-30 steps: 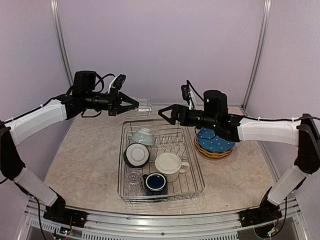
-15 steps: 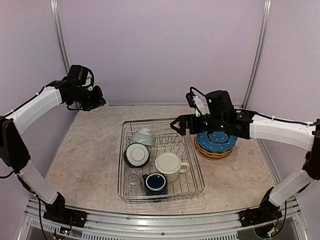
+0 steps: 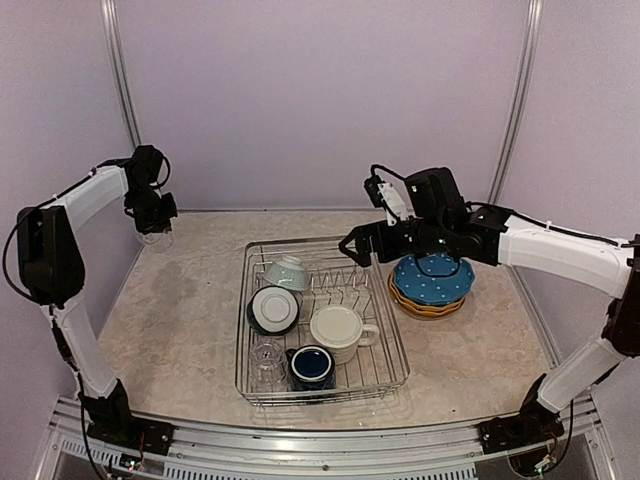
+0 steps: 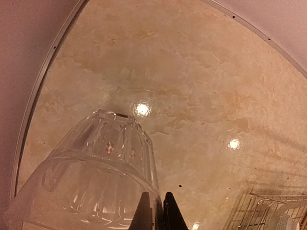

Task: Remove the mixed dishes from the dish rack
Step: Place the cup at the corner of the board, then grab the cup from the dish rack, then pass from the right arm to the left

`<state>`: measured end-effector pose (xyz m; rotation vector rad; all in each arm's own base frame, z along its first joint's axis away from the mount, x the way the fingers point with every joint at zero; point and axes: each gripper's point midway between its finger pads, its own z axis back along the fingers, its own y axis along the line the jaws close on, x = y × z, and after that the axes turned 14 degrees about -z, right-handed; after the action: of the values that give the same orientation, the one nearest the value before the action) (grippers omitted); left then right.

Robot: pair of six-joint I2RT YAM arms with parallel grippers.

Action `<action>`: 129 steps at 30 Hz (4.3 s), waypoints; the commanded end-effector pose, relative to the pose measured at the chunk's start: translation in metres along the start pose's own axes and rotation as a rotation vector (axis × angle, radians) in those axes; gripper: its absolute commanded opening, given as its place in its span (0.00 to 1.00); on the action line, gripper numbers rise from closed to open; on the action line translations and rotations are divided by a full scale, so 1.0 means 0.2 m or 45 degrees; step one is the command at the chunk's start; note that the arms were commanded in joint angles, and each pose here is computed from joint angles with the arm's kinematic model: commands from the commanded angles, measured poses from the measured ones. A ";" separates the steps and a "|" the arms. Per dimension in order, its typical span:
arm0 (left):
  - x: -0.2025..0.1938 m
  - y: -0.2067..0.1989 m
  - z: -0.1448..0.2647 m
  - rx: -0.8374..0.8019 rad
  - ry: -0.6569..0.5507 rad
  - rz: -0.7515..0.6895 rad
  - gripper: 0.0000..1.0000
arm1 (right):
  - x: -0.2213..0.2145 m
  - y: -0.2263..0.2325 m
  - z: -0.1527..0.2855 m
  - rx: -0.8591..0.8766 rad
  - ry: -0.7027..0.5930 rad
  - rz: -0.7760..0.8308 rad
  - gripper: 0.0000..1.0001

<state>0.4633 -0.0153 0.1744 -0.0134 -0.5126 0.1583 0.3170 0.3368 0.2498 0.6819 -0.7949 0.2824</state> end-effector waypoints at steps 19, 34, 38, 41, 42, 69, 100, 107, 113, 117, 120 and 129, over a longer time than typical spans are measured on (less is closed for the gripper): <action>-0.16 0.28 -0.30 0.071 0.309 0.048 0.01 | -0.14 0.07 -0.13 -0.134 0.103 0.233 1.00; -0.08 0.24 -0.21 -0.070 0.229 0.058 0.54 | -0.45 0.44 -0.23 -0.065 0.306 0.424 1.00; 0.01 0.19 -0.02 -0.140 0.081 0.044 0.64 | -0.58 0.58 -0.26 -0.052 0.405 0.372 1.00; 0.05 0.17 0.08 -0.158 0.012 0.029 0.69 | -0.70 0.65 -0.29 -0.054 0.492 0.305 1.00; 0.06 0.16 0.11 -0.170 -0.008 0.029 0.70 | -0.73 0.65 -0.29 -0.066 0.520 0.295 1.00; 0.03 -0.39 0.46 -0.473 -0.242 -0.298 0.86 | -1.12 0.77 -0.41 -0.116 0.744 0.471 0.93; -0.05 -0.60 0.50 -0.600 -0.243 -0.413 0.93 | -0.70 1.03 -0.18 0.168 0.376 0.464 0.19; -0.10 -0.81 0.59 -0.851 -0.294 -0.451 0.93 | -0.39 0.97 0.09 0.251 0.002 0.359 0.02; -0.22 -1.04 0.86 -1.250 -0.383 -0.524 0.96 | -0.13 0.63 0.27 0.205 -0.274 0.044 0.00; -0.30 -1.14 1.05 -1.553 -0.408 -0.553 0.96 | 0.00 0.48 0.39 0.308 -0.414 -0.147 0.00; -0.36 -1.19 1.15 -1.748 -0.398 -0.580 0.96 | 0.05 0.38 0.45 0.382 -0.483 -0.256 0.00; -0.59 -1.40 1.22 -2.000 -0.226 -0.694 0.85 | 0.24 0.39 0.53 0.756 -0.623 -0.371 0.00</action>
<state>0.3076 -0.2950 0.3427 -1.2946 -0.7581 -0.7206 0.2622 0.3102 0.3168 1.1495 -1.0387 0.0159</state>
